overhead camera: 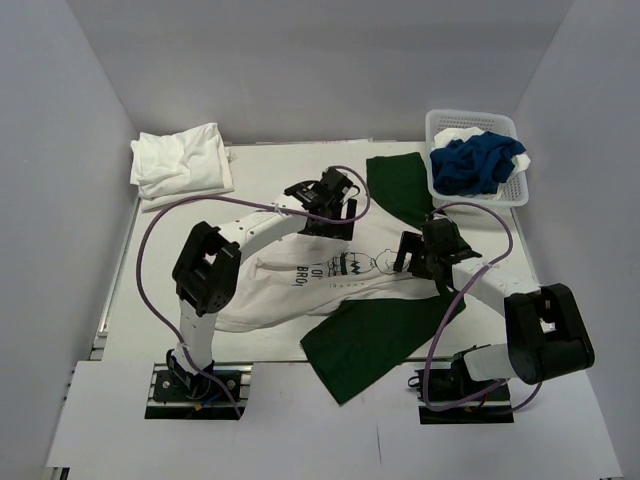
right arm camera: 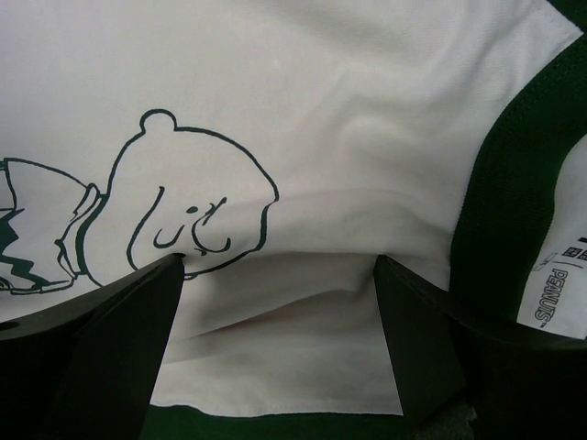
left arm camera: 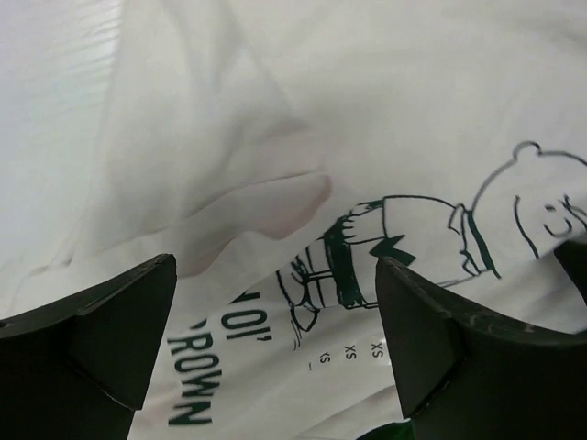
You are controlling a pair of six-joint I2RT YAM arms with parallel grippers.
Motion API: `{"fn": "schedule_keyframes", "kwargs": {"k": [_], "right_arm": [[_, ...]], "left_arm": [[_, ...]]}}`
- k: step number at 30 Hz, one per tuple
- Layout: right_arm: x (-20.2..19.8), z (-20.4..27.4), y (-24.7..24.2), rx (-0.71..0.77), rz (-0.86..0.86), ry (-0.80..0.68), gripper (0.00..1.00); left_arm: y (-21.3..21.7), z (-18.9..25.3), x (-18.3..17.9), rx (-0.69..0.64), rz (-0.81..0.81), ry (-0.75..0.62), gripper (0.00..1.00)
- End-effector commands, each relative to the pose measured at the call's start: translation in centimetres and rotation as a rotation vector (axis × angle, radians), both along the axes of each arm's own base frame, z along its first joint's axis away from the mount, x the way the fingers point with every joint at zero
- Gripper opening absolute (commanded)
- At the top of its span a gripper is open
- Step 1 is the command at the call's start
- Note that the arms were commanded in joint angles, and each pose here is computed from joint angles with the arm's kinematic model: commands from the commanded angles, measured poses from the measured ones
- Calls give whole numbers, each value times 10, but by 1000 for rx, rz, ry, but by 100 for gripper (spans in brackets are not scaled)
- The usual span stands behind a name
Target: Fold and stack the t-shirts
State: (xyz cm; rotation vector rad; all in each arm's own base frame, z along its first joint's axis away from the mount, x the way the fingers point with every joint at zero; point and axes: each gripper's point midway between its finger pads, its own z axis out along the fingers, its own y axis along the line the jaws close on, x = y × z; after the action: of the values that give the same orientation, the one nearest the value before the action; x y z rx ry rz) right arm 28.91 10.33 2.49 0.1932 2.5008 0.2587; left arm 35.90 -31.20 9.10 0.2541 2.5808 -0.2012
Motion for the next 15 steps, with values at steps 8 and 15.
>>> {"fn": "schedule_keyframes", "kwargs": {"k": [8,15], "right_arm": [[2,-8,-1,-9,-8,29,90],[1,-10,0,-9,0,42,90]], "left_arm": [[-21,-16,6,-15,-379,-132,90],[-25,-31,15,-17,-428,-166,82]]}}
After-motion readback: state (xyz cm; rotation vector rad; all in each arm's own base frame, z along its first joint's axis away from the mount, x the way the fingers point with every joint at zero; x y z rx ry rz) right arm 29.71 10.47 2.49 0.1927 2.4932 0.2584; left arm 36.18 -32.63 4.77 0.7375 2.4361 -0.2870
